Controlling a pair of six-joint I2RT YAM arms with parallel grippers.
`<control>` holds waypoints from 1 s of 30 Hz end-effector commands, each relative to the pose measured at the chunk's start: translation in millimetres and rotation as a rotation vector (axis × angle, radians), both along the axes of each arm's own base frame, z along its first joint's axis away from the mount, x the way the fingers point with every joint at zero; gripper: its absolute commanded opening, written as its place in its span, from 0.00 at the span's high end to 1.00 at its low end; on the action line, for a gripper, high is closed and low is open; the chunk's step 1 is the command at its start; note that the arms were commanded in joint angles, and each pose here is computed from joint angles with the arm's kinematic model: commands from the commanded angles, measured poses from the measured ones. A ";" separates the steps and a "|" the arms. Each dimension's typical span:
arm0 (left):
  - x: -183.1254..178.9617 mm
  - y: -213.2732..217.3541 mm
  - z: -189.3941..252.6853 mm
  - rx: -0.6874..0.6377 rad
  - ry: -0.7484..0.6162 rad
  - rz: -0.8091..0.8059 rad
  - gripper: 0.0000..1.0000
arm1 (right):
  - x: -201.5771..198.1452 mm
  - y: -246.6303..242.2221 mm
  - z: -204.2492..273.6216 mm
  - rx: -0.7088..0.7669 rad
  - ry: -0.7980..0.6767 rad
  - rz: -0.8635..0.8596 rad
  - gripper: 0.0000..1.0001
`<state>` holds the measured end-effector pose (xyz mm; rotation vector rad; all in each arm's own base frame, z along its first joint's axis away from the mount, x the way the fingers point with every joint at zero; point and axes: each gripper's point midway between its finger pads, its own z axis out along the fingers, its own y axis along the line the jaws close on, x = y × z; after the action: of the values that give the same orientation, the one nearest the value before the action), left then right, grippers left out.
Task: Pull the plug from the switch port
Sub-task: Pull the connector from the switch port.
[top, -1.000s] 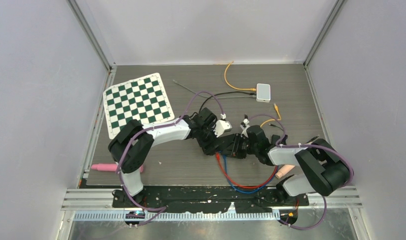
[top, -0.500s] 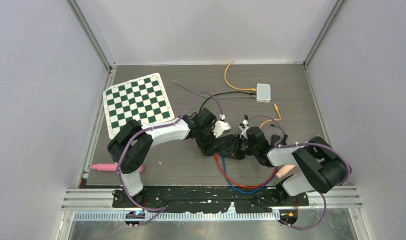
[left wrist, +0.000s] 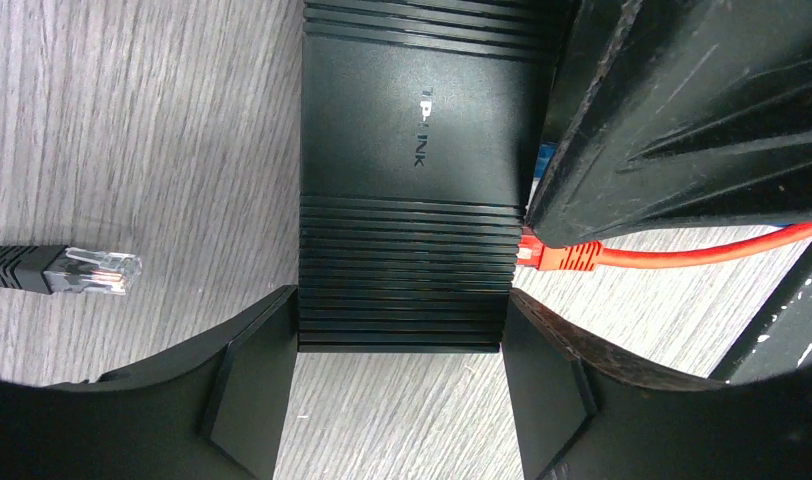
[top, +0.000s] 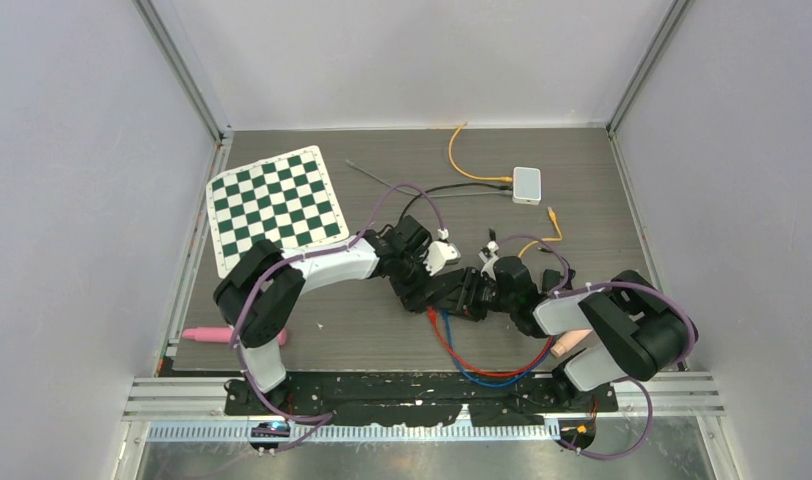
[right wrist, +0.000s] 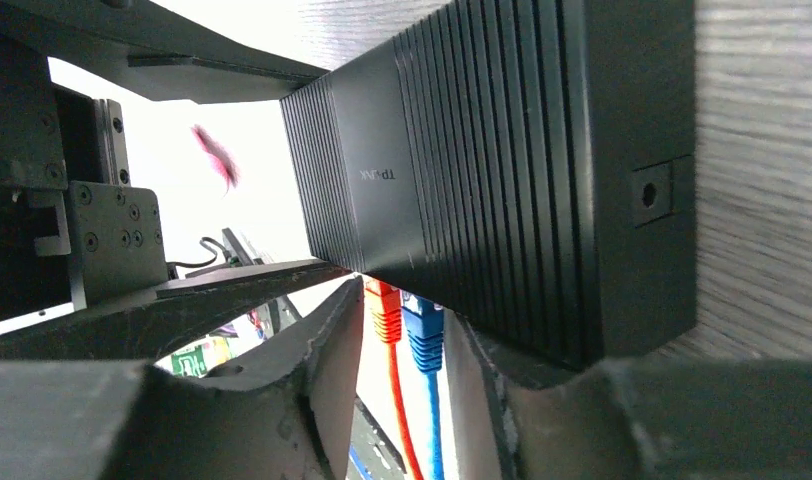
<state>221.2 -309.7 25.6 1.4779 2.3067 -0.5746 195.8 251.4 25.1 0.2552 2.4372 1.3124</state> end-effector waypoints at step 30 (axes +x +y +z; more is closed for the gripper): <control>-17.7 -8.4 -6.0 -0.024 0.094 0.076 0.43 | 1.8 -23.6 2.0 -0.225 -0.061 0.015 0.95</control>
<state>220.9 -316.0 28.0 1.4103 2.3251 -0.6172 198.1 237.1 24.0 0.1736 2.5217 1.0818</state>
